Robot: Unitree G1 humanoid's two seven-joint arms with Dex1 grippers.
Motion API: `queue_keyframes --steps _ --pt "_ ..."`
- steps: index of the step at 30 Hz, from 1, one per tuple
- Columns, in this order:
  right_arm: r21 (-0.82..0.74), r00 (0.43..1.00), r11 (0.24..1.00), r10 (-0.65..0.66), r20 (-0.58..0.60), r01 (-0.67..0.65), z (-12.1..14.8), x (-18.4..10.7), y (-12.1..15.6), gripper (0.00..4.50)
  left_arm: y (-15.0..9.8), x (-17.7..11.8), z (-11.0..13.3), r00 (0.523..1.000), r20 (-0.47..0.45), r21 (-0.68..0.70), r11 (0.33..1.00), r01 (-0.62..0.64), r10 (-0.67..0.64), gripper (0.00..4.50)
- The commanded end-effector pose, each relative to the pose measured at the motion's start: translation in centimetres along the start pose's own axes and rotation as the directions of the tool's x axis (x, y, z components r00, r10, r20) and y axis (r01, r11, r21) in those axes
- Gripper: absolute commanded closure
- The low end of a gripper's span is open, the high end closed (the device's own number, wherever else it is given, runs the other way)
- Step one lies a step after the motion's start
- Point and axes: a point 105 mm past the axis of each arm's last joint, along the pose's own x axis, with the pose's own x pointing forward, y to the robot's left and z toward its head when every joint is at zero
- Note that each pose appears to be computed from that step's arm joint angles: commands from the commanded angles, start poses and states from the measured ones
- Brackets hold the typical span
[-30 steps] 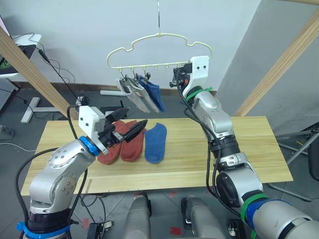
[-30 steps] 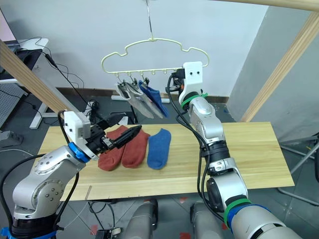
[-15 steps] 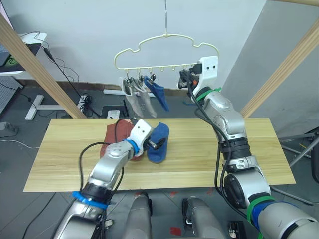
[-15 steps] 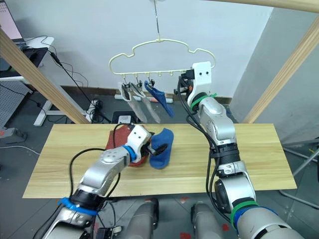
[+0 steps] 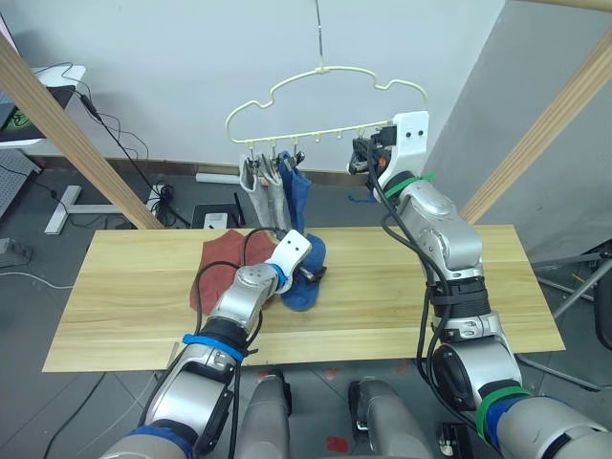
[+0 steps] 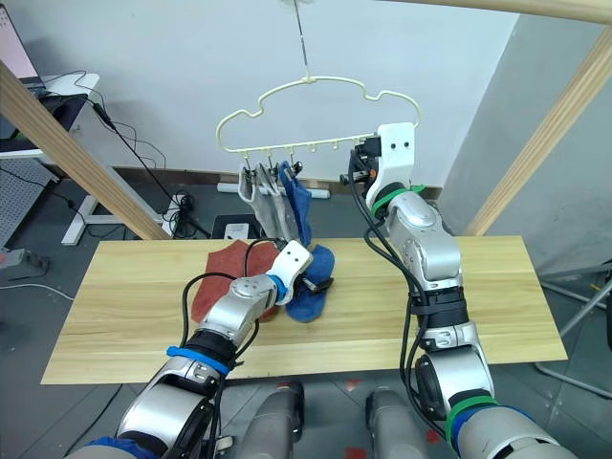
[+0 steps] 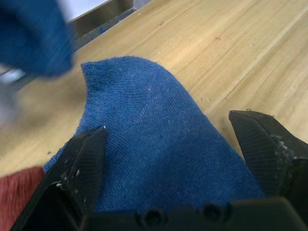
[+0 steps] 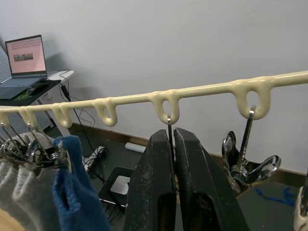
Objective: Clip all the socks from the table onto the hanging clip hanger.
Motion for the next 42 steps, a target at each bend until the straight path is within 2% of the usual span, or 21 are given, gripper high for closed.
queue_keyframes --steps 1,5,11,13,14,16,19,23,28,33,42 --pt "-0.001 0.999 0.999 -0.044 -0.020 0.044 -0.5 -0.5 -1.1 4.50 -0.8 -0.1 -2.2 0.996 -0.075 0.081 0.996 0.047 -0.041 1.07" --pt "-0.005 0.999 0.999 -0.042 -0.019 0.042 -0.4 -0.4 -1.2 4.50 -1.0 -0.5 -2.4 0.997 -0.063 0.125 0.990 0.059 -0.052 2.12" --pt "-0.014 0.999 0.999 -0.035 -0.024 0.035 -0.5 -0.4 -1.5 4.50 -2.0 -0.8 -1.9 0.998 0.001 0.113 0.991 0.067 -0.068 3.85" --pt "-0.012 0.999 1.000 -0.025 -0.025 0.025 -0.5 -0.4 -1.5 4.50 -2.6 -1.0 -0.8 0.993 0.076 0.098 0.992 0.082 -0.090 4.39" --pt "-0.012 0.999 1.000 -0.021 -0.026 0.021 -0.5 -0.5 -1.5 4.50 -2.8 -1.1 -0.4 0.990 0.102 0.094 0.992 0.088 -0.097 4.45" --pt "-0.005 0.999 1.000 -0.008 -0.032 0.008 -0.5 -0.5 -1.5 4.50 -3.9 -1.7 1.4 0.965 0.218 0.045 0.989 0.139 -0.146 4.45" --pt "0.055 0.999 0.998 0.008 -0.052 -0.005 -0.2 -0.9 -2.0 4.50 -4.8 -4.0 6.0 0.870 0.463 -0.009 0.981 0.194 -0.168 4.45" --pt "0.126 0.995 0.992 0.034 -0.090 -0.023 0.2 -1.6 -2.2 4.50 -4.3 -6.7 9.1 0.787 0.606 -0.001 0.990 0.144 -0.114 4.45" --pt "0.268 0.987 0.963 0.067 -0.147 -0.026 0.6 -2.7 -2.0 4.50 -3.2 -8.3 10.5 0.757 0.651 0.048 0.998 0.027 -0.052 4.45" --pt "0.416 0.978 0.909 0.103 -0.182 -0.019 1.1 -3.2 -1.1 4.50 -3.2 -8.0 10.8 0.753 0.657 0.062 0.998 -0.008 -0.034 4.45" --pt "0.460 0.970 0.888 0.122 -0.211 -0.011 0.9 -3.6 0.3 4.50 -3.6 -7.5 11.4 0.738 0.673 0.077 0.997 -0.004 -0.049 4.45"
